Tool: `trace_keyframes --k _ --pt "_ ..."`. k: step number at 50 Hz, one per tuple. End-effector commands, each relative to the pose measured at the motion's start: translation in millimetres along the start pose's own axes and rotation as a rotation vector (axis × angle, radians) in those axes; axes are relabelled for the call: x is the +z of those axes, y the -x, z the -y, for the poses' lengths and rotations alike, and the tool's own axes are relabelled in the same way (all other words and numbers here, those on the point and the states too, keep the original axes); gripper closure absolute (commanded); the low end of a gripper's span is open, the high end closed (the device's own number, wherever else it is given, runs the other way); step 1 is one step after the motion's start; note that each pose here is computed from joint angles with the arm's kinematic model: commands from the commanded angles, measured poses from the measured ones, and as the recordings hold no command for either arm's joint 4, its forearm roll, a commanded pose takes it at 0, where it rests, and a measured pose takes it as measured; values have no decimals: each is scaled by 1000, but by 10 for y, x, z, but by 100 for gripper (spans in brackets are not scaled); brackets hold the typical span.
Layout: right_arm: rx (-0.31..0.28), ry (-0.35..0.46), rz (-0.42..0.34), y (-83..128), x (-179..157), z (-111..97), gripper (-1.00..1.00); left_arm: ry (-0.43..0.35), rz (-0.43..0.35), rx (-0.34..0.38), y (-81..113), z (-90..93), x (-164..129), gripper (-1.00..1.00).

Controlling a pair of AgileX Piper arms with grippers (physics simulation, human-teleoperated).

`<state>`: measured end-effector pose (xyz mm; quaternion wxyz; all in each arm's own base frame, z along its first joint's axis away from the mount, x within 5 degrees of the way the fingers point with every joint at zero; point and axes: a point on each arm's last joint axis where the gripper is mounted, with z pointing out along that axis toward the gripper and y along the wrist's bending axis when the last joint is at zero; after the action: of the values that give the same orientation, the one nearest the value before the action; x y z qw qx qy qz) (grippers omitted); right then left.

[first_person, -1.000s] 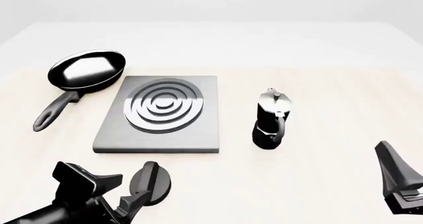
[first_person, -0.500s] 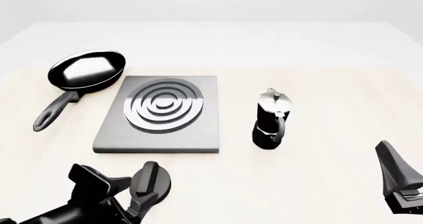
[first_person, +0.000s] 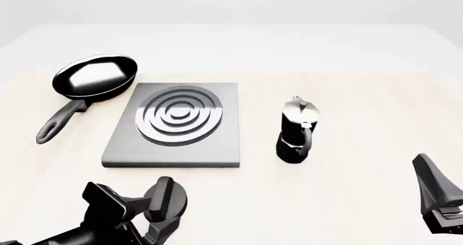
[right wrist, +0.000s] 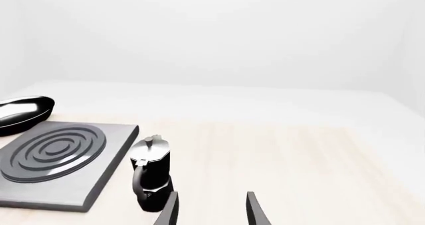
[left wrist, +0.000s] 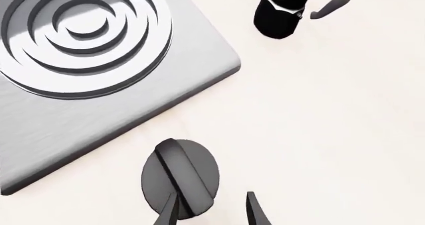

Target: Turn on the stove and put the frying pan on it.

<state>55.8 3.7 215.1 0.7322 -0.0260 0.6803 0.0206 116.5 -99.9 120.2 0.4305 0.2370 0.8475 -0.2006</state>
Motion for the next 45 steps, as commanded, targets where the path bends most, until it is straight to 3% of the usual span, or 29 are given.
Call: trace_keyframes --k 1,11,29,37,38,45 --pt "3 -3 3 17 -3 2 -100 -52 2 25 5 96 5 -100" --pt "4 -6 8 44 -4 4 -100 -131 35 65 166 260 -85 -100" --pt "9 -3 15 65 -7 2 -100 -205 92 107 429 404 -359 -100" --pt "12 4 19 83 -9 -2 -100 -222 149 130 622 424 -612 -100" --pt "11 5 22 104 -13 -2 -100 -220 185 146 750 410 -819 -100" --pt "17 9 28 129 -16 -3 -100 -181 261 122 971 332 -1226 -100"
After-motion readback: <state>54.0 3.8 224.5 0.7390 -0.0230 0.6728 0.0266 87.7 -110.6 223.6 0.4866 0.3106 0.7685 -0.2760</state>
